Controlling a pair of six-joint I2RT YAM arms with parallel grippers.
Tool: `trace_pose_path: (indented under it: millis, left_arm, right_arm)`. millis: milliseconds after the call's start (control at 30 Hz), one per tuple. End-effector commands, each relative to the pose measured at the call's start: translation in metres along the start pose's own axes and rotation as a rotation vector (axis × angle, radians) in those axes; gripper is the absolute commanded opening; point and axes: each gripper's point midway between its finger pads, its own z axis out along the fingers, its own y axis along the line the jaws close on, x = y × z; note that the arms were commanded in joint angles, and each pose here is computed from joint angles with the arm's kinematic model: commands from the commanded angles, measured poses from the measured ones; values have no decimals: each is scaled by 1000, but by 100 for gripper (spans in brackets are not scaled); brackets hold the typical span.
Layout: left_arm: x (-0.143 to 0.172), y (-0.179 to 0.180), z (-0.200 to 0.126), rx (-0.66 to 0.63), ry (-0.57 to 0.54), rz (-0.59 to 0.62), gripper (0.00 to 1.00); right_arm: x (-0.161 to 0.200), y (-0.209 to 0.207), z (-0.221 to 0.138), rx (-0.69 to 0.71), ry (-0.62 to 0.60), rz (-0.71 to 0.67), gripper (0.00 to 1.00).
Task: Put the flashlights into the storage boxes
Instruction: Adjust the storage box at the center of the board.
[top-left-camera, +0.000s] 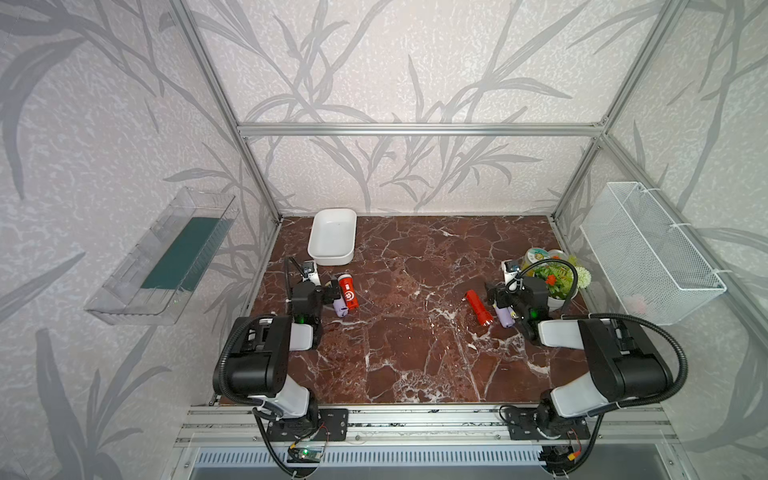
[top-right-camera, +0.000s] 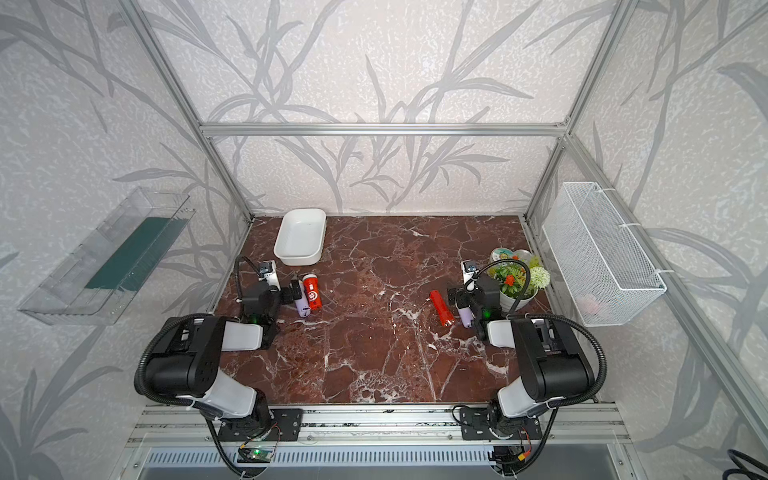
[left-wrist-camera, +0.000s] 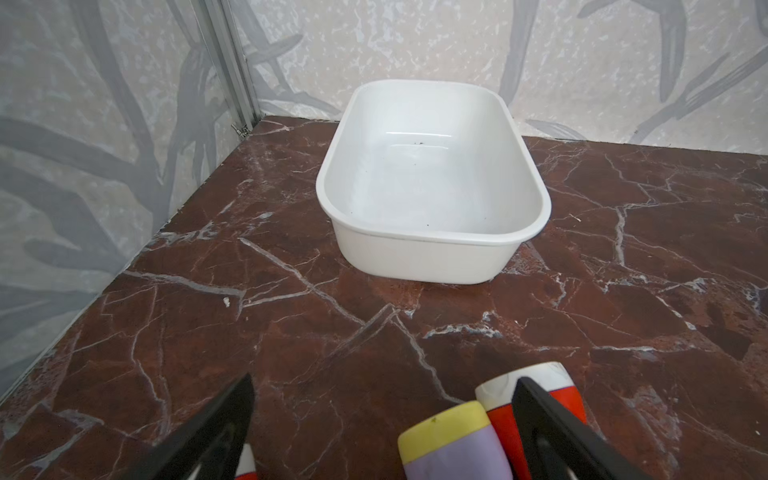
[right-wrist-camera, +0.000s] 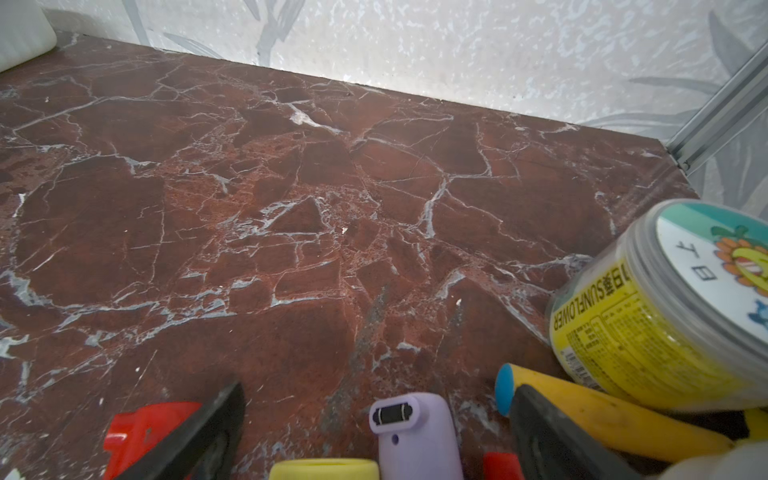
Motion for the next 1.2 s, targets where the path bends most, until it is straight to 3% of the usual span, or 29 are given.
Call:
trace_pose_path:
  millis: [0, 1167]
  left_arm:
    - [-5, 0, 2, 0, -9, 16, 99]
    - [-5, 5, 3, -24, -7, 2, 99]
  right_arm:
    - [-13, -1, -2, -1, -49, -13, 99]
    - [-14, -2, -2, -10, -54, -11, 99]
